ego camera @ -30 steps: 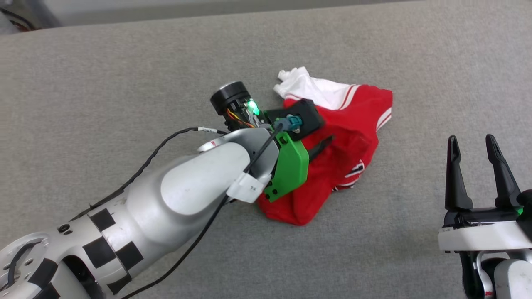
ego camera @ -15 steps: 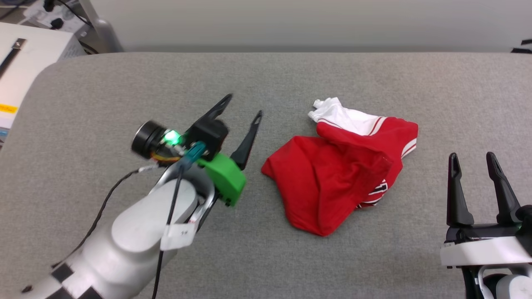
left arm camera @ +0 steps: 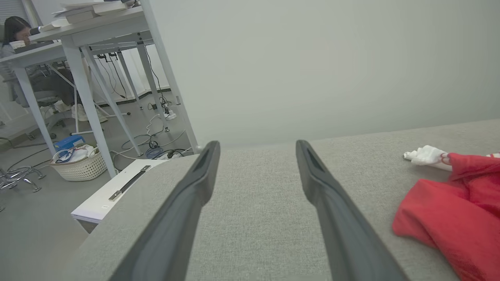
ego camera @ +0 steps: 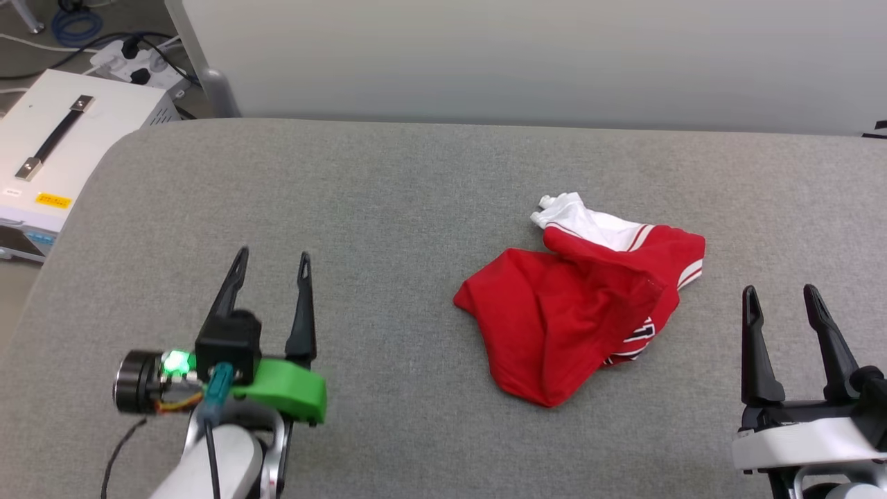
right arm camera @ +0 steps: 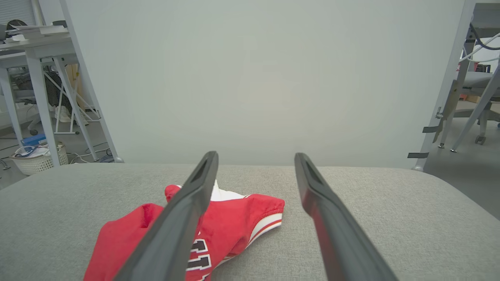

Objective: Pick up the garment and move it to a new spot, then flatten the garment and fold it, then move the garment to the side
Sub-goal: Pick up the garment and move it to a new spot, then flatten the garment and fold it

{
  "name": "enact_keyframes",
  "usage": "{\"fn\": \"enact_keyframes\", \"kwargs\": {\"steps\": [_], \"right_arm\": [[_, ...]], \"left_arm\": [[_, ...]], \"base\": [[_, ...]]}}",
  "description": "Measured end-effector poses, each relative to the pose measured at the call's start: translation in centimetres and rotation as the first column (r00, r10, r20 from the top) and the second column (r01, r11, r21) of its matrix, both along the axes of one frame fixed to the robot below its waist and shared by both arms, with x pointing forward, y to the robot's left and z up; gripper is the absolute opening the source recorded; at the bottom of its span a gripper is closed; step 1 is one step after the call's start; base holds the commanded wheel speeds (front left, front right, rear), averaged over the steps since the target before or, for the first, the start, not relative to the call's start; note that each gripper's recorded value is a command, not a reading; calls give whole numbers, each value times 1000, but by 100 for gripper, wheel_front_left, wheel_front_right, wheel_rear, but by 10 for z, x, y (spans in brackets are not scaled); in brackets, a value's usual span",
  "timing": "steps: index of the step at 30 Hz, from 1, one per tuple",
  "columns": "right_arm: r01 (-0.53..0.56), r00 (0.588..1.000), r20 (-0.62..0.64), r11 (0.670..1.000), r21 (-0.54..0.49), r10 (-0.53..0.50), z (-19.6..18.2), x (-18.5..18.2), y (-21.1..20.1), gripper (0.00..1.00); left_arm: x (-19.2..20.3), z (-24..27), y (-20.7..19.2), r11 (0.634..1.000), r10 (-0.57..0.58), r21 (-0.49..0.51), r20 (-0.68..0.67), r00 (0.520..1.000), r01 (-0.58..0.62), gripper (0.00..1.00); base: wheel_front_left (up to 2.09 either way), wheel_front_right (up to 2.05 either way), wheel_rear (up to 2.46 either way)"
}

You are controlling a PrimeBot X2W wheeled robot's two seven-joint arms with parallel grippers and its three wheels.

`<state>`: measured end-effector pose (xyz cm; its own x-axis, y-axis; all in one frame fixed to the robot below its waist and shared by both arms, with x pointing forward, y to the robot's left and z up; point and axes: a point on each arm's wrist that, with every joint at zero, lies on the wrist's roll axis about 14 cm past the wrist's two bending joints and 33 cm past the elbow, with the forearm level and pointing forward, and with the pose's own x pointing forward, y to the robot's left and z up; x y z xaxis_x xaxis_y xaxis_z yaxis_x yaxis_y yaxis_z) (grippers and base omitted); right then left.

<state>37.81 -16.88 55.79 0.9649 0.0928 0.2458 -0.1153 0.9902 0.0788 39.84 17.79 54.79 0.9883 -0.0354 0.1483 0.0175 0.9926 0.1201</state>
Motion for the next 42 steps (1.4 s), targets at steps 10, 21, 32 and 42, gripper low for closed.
{"fn": "enact_keyframes", "kwargs": {"steps": [10,21,32,42], "right_arm": [[7,999,-44,1000,4,-7,-13,-13,-3,100],[6,997,-74,1000,10,-6,-22,-28,-3,100],[-24,995,-92,1000,14,26,-28,-31,8,100],[-29,994,-102,999,15,31,-31,-33,9,100]], "left_arm": [[-37,-16,8,998,59,-37,-11,998,-59,100],[-53,-29,6,997,50,-65,-40,998,-52,100],[-57,-31,12,994,69,-77,-40,997,-72,100],[-58,-34,15,994,74,-77,-48,996,-78,100]], "base": [[0,0,0],[0,0,0],[0,0,0],[0,0,0]]}}
